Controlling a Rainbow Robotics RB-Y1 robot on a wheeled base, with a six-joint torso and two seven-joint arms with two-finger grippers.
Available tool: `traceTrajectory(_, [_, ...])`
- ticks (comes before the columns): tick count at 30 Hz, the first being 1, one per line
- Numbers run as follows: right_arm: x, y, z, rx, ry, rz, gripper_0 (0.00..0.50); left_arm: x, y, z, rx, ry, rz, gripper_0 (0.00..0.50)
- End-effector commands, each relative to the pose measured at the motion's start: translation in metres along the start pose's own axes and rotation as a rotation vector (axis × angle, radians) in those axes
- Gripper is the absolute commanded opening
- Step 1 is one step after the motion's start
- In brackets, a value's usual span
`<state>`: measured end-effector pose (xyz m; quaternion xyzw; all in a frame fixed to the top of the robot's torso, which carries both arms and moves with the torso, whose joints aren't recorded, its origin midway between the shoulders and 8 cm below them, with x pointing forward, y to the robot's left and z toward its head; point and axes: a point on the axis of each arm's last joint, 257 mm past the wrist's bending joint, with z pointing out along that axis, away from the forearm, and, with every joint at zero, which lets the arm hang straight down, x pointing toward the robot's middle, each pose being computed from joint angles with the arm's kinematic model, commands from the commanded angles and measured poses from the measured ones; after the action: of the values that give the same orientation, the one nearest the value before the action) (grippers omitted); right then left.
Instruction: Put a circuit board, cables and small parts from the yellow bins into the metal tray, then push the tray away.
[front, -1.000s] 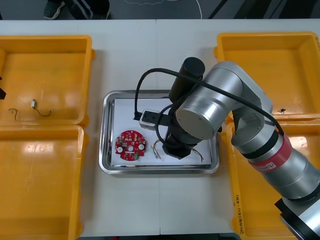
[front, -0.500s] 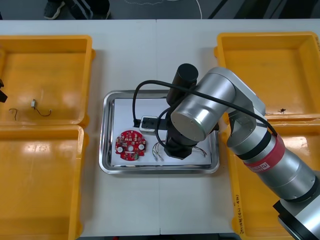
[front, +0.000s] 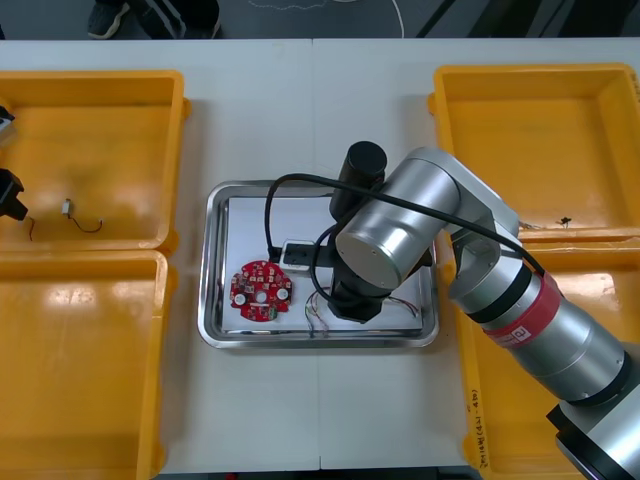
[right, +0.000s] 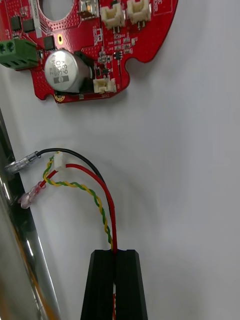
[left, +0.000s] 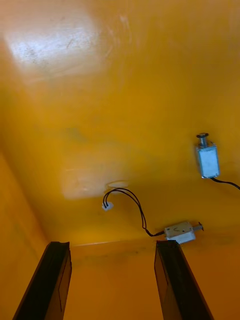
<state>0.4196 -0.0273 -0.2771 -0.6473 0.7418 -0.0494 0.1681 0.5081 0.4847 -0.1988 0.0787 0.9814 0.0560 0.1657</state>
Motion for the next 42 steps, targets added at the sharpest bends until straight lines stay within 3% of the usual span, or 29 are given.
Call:
traceTrajectory(1, [-0.021, -0.005, -0.009, 0.036, -0.021, -0.075, 0.0, -0.025, 0.001, -0.013, 0.001, -0.059, -0.095, 0.488])
traceTrajectory(12, [-0.024, -0.004, -0.005, 0.034, -0.029, -0.084, 0.0, -0.025, -0.01, 0.0, 0.015, -0.048, -0.116, 0.486])
traceTrajectory(13, [-0.024, -0.004, -0.005, 0.034, -0.028, -0.085, 0.028, -0.025, -0.012, 0.002, 0.018, -0.049, -0.12, 0.486])
traceTrajectory(17, [-0.023, -0.007, -0.006, 0.043, -0.031, -0.086, 0.295, -0.027, -0.015, 0.008, 0.017, -0.055, -0.134, 0.486])
traceTrajectory(20, [-0.023, -0.008, -0.005, 0.044, -0.032, -0.082, 0.405, -0.029, -0.016, 0.012, 0.018, -0.056, -0.149, 0.484])
traceTrajectory(23, [-0.022, -0.009, -0.006, 0.046, -0.031, -0.086, 0.449, -0.03, -0.014, 0.014, 0.018, -0.057, -0.164, 0.481])
traceTrajectory(32, [-0.017, -0.016, -0.023, 0.003, -0.036, -0.048, 0.459, -0.029, -0.015, 0.02, 0.012, -0.054, -0.18, 0.479])
traceTrajectory(42, [-0.008, -0.045, -0.064, 0.006, -0.02, 0.022, 0.46, -0.022, -0.019, 0.031, 0.02, -0.031, -0.202, 0.477])
